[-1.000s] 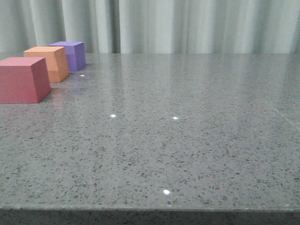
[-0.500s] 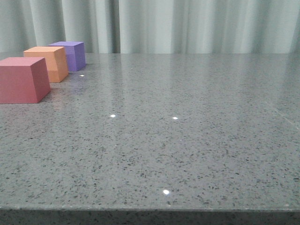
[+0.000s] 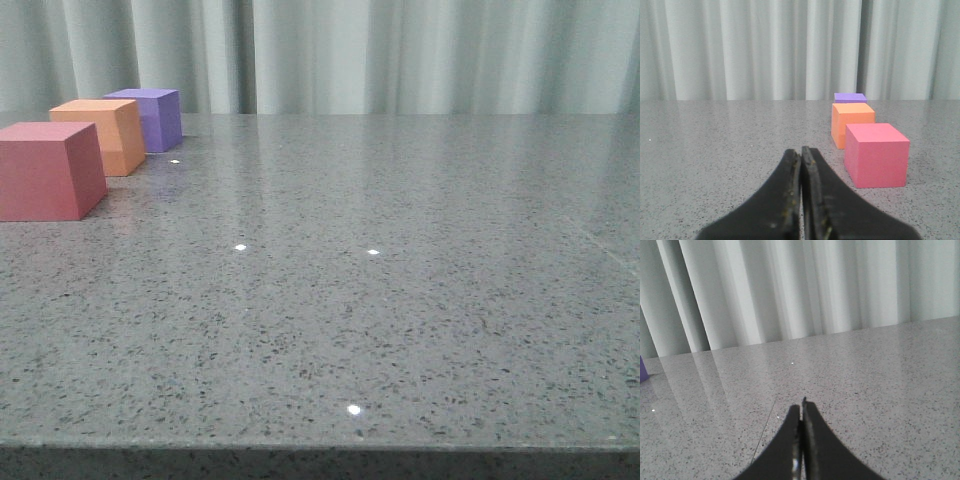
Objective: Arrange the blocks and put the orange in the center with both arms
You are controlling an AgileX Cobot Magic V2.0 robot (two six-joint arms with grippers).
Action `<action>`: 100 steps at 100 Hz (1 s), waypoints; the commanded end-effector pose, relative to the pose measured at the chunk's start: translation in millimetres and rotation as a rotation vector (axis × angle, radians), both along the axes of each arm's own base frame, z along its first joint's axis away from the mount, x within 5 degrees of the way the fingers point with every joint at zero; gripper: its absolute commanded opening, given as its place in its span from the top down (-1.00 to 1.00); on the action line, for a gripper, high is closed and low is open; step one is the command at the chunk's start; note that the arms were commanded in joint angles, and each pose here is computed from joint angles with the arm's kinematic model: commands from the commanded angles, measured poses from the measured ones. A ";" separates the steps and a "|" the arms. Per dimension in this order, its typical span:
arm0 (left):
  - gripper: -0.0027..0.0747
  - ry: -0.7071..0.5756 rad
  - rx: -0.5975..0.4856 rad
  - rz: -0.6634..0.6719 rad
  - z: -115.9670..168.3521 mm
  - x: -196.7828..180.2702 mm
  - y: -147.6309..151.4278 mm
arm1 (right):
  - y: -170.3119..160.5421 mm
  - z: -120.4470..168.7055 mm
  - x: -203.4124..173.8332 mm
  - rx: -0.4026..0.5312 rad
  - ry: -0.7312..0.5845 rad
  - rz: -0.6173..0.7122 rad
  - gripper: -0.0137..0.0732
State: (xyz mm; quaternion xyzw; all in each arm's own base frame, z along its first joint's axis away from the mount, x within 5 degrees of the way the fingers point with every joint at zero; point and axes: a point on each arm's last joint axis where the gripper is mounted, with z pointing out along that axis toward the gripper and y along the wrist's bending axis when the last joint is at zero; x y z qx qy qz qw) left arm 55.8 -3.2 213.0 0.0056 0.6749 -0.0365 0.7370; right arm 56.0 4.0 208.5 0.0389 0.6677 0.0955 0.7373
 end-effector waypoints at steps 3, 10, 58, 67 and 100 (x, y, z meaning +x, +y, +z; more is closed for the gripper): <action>0.98 -0.074 -0.006 -0.002 -5.7 -1.7 -0.1 | -0.1 15.9 -4.5 -0.009 -0.146 -0.004 0.85; 0.98 -0.074 -0.006 -0.002 -5.7 -1.7 -0.1 | 0.1 15.9 -4.5 -0.025 -0.147 -0.004 0.85; 0.98 -0.074 -0.006 -0.002 -5.7 -1.7 -0.1 | 0.3 13.0 -3.9 -0.061 -0.116 -0.008 0.85; 0.98 -0.074 -0.006 -0.002 -5.7 -1.7 -0.1 | 0.3 13.0 -3.9 -0.061 -0.116 -0.008 0.85; 0.98 -0.074 -0.006 -0.002 -5.7 -1.7 -0.1 | 0.3 13.0 -3.9 -0.061 -0.116 -0.008 0.85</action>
